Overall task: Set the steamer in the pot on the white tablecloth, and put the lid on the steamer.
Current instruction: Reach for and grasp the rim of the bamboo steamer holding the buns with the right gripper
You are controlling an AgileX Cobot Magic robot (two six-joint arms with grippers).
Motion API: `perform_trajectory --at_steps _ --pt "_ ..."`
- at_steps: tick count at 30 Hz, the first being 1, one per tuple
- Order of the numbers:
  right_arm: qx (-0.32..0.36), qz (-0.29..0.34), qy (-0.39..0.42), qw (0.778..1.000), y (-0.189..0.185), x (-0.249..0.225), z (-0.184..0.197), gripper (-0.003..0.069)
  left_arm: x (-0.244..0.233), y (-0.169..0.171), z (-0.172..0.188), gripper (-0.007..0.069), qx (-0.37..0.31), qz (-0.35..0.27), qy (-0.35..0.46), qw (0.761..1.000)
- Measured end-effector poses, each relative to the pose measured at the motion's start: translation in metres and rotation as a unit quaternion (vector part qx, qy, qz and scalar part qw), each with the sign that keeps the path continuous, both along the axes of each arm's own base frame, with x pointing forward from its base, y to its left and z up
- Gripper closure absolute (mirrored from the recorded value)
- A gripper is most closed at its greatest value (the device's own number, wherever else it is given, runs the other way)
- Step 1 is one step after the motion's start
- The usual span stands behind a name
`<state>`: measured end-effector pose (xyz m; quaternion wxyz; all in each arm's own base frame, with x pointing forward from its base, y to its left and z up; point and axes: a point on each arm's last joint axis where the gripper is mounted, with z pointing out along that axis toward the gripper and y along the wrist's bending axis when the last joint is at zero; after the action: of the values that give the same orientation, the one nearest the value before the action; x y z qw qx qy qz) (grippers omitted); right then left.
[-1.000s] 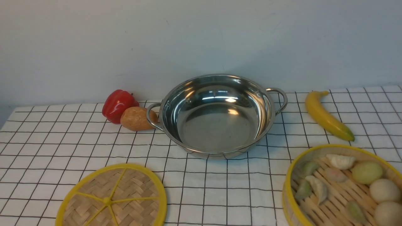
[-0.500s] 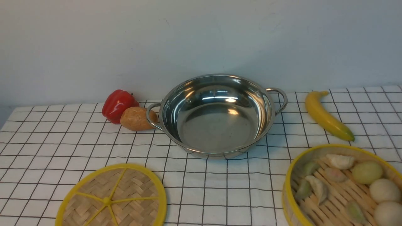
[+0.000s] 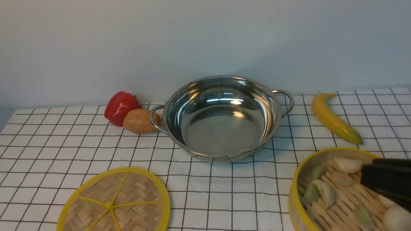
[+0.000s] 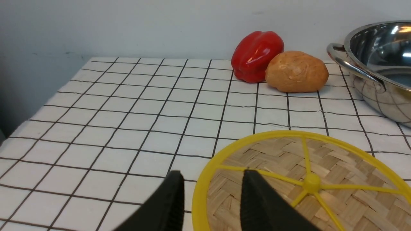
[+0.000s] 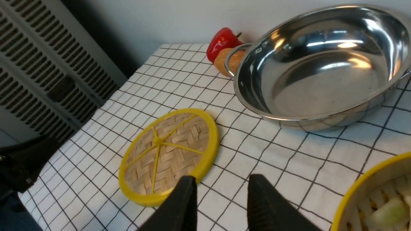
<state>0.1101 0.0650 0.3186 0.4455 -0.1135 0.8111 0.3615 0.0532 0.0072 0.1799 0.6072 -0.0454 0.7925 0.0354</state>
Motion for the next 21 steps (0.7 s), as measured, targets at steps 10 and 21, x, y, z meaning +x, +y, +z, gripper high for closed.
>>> perform_trajectory --at_steps 10,21 --pt "-0.276 0.074 0.092 0.954 -0.016 0.026 -0.015 0.0417 0.0 0.0 0.0 0.0382 0.0 0.0 0.0 1.0" --pt "-0.401 0.164 0.144 0.89 0.012 0.035 -0.044 0.0417 0.0 0.0 0.0 0.0382 0.0 0.0 0.0 1.0"
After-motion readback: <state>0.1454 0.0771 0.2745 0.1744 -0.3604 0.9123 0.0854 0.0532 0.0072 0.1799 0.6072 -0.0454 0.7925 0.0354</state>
